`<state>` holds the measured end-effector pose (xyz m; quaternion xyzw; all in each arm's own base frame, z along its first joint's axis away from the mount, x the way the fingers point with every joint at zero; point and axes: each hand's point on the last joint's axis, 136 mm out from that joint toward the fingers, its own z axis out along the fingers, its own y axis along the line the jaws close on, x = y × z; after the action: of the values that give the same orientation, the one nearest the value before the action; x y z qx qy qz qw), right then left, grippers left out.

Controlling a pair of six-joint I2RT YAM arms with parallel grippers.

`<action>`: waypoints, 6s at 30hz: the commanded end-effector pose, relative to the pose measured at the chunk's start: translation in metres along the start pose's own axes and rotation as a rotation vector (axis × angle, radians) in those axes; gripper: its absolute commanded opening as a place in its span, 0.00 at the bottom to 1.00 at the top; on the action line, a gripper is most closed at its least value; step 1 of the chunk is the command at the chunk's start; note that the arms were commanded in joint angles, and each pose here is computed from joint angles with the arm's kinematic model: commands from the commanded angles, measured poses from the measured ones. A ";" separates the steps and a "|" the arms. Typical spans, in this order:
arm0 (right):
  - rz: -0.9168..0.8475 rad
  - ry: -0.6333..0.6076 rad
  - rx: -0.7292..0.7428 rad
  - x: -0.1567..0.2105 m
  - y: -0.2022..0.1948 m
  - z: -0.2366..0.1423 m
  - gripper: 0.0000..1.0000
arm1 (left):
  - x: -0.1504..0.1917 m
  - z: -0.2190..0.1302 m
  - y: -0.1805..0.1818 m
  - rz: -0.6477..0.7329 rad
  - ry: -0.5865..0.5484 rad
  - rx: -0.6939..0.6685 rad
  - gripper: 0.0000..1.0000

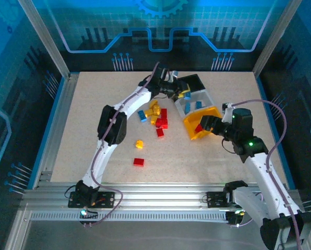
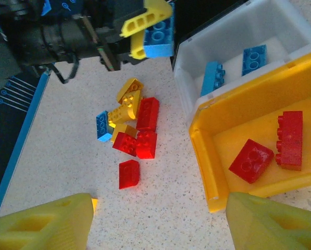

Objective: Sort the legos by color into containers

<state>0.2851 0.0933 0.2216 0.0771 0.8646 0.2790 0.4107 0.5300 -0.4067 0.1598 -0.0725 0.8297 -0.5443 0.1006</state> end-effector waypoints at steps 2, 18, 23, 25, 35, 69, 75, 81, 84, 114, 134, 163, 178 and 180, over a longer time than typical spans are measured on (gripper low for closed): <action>0.024 -0.009 -0.001 0.001 -0.005 -0.006 0.69 | -0.003 0.007 0.004 -0.150 -0.001 -0.015 0.32; 0.028 0.008 -0.012 0.003 -0.005 -0.006 0.69 | 0.012 0.017 -0.007 -0.100 0.026 -0.011 0.69; 0.017 0.033 -0.017 0.007 -0.004 -0.006 0.69 | 0.019 -0.014 -0.019 0.039 0.026 -0.097 0.83; 0.017 0.031 -0.020 0.007 -0.003 -0.007 0.69 | 0.026 -0.037 -0.007 0.108 0.034 -0.218 0.99; 0.023 0.071 -0.051 0.019 -0.001 0.003 0.69 | 0.062 -0.171 0.096 -0.033 0.004 -0.683 0.99; 0.021 0.082 -0.016 0.031 -0.012 0.015 0.69 | 0.057 -0.195 0.246 -0.242 0.122 -1.124 0.59; 0.035 0.081 -0.020 0.030 -0.010 0.016 0.69 | 0.055 -0.204 0.243 -0.233 0.113 -1.106 0.73; 0.028 0.088 -0.017 0.034 -0.004 0.019 0.68 | 0.046 -0.201 0.216 -0.180 0.073 -0.972 0.79; 0.020 0.099 -0.017 0.038 0.000 0.022 0.68 | 0.044 -0.200 0.204 -0.154 0.072 -0.930 0.83; 0.001 0.138 -0.004 0.049 0.003 0.038 0.69 | 0.001 -0.208 0.224 -0.332 -0.027 -0.878 0.85; 0.002 0.143 -0.013 0.049 0.005 0.042 0.68 | 0.037 -0.206 0.245 -0.182 0.146 -1.104 0.74; 0.017 0.050 0.008 0.035 -0.002 0.011 0.67 | 0.018 -0.182 0.126 -0.367 -0.027 -0.544 0.29; 0.051 0.021 0.021 0.036 -0.010 -0.005 0.67 | -0.025 -0.054 0.031 -0.548 -0.364 -0.200 0.29; 0.054 0.014 0.031 0.038 -0.013 -0.007 0.67 | -0.027 -0.041 0.026 -0.587 -0.411 -0.178 0.29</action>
<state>0.2616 0.1006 0.2012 0.0906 0.8659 0.2860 0.4003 0.5161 -0.3407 0.1449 -0.3436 0.8352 -0.4245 0.0648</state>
